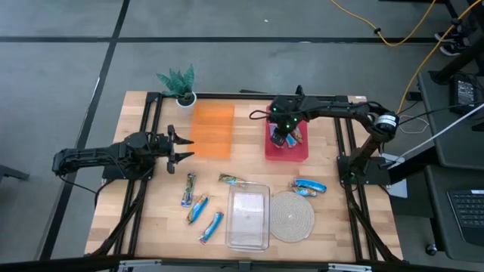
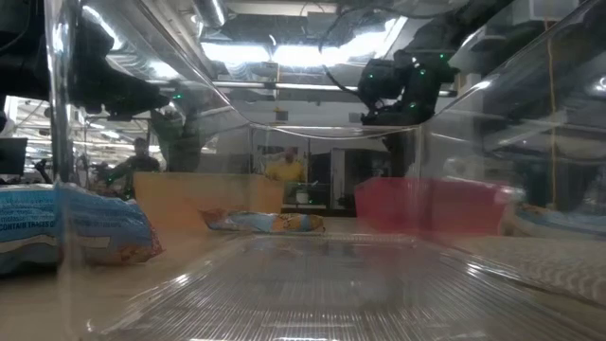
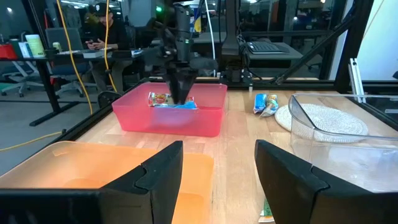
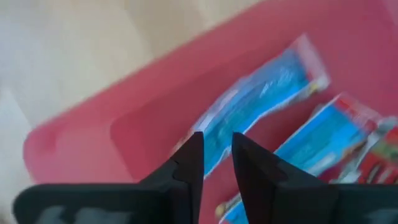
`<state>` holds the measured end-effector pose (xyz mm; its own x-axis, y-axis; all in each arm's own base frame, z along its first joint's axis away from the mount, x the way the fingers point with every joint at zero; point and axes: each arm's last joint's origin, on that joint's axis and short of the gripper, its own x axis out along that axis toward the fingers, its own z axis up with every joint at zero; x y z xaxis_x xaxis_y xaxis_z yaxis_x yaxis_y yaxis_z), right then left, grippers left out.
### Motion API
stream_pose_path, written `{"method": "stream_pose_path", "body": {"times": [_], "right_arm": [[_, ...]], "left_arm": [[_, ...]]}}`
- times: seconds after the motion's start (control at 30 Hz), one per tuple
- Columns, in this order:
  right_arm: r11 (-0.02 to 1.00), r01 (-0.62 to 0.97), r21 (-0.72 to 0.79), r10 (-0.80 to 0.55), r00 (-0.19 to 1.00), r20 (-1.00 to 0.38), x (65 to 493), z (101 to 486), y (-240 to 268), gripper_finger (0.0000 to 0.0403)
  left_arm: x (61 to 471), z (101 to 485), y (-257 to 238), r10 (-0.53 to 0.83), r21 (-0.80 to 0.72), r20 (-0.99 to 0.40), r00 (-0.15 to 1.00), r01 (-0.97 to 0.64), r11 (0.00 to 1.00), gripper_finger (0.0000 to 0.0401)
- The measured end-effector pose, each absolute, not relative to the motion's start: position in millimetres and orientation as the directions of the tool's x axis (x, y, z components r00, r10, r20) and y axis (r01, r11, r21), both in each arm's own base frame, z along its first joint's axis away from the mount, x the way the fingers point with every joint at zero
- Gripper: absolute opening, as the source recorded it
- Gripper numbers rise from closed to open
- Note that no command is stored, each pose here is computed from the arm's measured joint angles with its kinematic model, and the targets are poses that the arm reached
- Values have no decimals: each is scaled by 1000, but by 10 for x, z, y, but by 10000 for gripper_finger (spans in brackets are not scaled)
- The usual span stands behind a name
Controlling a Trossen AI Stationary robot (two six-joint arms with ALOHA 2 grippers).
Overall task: Pick and place Granola Bars by type
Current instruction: Put the blue granola bar into the transparent bin
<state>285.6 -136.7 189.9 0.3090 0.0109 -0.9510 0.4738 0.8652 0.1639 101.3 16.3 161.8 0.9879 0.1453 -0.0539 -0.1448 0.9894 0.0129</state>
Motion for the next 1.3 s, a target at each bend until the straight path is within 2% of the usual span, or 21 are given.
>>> {"method": "stream_pose_path", "body": {"times": [0.23,0.4,0.83,1.03,1.3], "right_arm": [[865,473,166,67,220,-973,2829,1902,-1154,88],[873,470,130,44,190,-981,2831,1942,-1027,90],[891,448,80,-62,294,-954,2703,2395,-690,89],[894,447,36,-104,285,-953,2535,2594,-419,89],[879,475,44,-101,276,-956,2281,2518,-68,88]], "left_arm": [[1013,1618,162,145,13,-54,988,-145,989,194],[1013,1619,163,145,13,-54,988,-145,989,194],[1013,1619,162,145,13,-54,988,-145,989,194],[1013,1618,162,145,13,-54,988,-145,989,194],[1013,1618,163,145,13,-54,988,-145,989,194]]}}
